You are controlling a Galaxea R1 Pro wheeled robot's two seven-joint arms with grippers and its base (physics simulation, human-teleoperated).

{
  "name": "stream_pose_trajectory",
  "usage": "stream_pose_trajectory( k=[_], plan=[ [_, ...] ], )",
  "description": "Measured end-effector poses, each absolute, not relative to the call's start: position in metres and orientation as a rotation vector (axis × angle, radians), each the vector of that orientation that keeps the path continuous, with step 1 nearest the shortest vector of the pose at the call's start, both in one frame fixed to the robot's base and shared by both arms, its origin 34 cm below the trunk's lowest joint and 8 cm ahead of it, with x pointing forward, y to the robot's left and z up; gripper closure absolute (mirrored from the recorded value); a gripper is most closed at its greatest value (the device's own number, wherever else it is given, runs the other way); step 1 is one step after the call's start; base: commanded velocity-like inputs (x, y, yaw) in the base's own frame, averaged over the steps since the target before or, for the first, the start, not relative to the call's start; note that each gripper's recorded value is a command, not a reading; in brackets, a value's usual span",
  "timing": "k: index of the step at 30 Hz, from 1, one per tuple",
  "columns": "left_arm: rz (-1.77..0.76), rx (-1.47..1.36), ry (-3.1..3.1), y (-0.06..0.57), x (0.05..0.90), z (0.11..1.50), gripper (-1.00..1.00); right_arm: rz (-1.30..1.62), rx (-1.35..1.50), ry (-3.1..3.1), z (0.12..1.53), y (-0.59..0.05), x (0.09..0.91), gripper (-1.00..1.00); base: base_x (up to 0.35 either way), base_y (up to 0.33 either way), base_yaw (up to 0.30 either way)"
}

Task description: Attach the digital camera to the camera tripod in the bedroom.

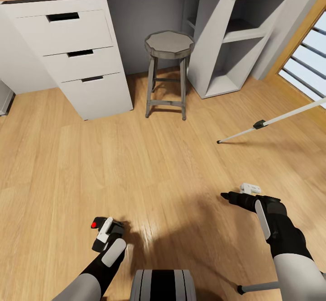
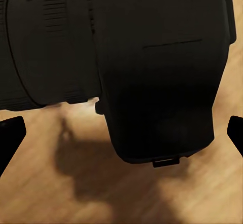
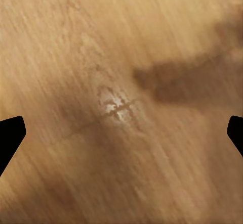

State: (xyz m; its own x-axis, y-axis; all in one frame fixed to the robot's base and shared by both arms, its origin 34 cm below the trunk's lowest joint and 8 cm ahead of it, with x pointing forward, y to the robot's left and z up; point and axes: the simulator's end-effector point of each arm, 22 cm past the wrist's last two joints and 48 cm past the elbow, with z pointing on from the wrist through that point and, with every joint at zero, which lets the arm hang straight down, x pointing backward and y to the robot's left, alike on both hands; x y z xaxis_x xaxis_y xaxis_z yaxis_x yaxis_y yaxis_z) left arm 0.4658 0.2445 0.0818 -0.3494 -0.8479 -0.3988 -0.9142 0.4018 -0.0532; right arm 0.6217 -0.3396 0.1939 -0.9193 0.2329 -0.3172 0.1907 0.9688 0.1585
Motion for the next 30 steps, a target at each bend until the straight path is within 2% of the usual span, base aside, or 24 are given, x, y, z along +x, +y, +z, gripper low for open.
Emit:
stream_pose_trajectory(
  k=[30],
  plan=[
    [0.248,-1.518,2.297,0.2443,0.4682,0.0826,-1.00,0.177,0.308,2.779,0.1939,-0.3396,0.6218,-1.00,0.008,0.000,0.000]
  ],
)
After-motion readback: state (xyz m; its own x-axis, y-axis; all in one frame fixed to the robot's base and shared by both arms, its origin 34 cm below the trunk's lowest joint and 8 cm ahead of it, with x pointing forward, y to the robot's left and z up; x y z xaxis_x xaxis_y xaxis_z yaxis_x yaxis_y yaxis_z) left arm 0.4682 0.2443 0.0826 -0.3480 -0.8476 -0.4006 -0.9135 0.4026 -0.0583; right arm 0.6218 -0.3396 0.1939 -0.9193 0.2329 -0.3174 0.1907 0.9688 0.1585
